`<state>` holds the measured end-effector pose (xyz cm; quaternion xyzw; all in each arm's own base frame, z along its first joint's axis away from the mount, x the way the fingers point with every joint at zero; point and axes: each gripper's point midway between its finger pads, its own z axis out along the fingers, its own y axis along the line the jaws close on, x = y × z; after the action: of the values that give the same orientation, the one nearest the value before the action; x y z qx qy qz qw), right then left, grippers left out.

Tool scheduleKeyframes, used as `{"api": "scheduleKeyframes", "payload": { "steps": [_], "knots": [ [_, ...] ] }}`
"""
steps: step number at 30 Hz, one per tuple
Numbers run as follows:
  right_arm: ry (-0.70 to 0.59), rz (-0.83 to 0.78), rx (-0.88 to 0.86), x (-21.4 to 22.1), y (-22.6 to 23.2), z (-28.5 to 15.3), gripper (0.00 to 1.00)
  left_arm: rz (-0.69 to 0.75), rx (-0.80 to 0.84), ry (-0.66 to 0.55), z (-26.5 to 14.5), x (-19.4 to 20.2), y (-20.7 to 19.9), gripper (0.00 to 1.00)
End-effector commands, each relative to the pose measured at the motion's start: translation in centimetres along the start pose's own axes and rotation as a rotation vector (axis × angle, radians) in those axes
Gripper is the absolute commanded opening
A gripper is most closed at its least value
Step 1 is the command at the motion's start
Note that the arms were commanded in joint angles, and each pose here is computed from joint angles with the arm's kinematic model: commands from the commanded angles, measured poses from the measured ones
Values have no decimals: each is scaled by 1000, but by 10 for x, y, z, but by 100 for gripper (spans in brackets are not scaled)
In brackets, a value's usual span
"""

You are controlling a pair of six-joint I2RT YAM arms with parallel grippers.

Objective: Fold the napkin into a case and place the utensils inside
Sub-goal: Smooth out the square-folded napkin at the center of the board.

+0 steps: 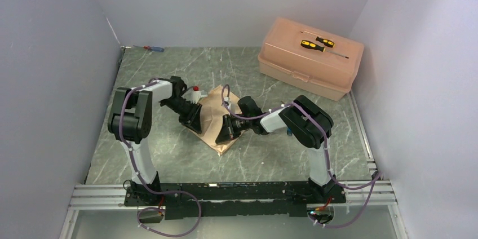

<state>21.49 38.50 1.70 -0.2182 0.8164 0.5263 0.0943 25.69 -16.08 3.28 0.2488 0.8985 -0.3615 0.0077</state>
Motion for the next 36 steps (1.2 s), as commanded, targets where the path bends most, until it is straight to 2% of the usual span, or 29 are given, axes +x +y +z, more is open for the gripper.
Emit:
{"api": "scheduleKeyframes", "payload": {
  "steps": [1,11,15,19,23,26,28,32,36],
  "knots": [
    [17,59,124,21,-39,-1,0,-2,20,-91,-21,-15,15,27],
    [19,67,123,21,-39,0,0,-135,-115,-160,-52,-13,108,24],
    [20,61,118,19,-35,-1,0,-125,-165,-180,-59,-15,118,23],
    [-5,20,102,0,-17,-7,0,-102,-168,-225,-67,-23,109,24],
    [-93,-61,82,-53,13,-26,19,-91,-149,-261,-75,-31,96,25],
    [-194,-175,114,-116,34,-52,38,-81,-142,-289,-84,-38,87,26],
    [-256,-253,185,-159,36,-72,47,-71,-141,-308,-92,-42,79,29],
    [-276,-376,413,-213,-1,-96,60,-35,-181,-323,-104,-44,75,37],
    [-232,-423,486,-241,-34,-85,62,-29,-222,-307,-104,-40,82,39]
  ]
}}
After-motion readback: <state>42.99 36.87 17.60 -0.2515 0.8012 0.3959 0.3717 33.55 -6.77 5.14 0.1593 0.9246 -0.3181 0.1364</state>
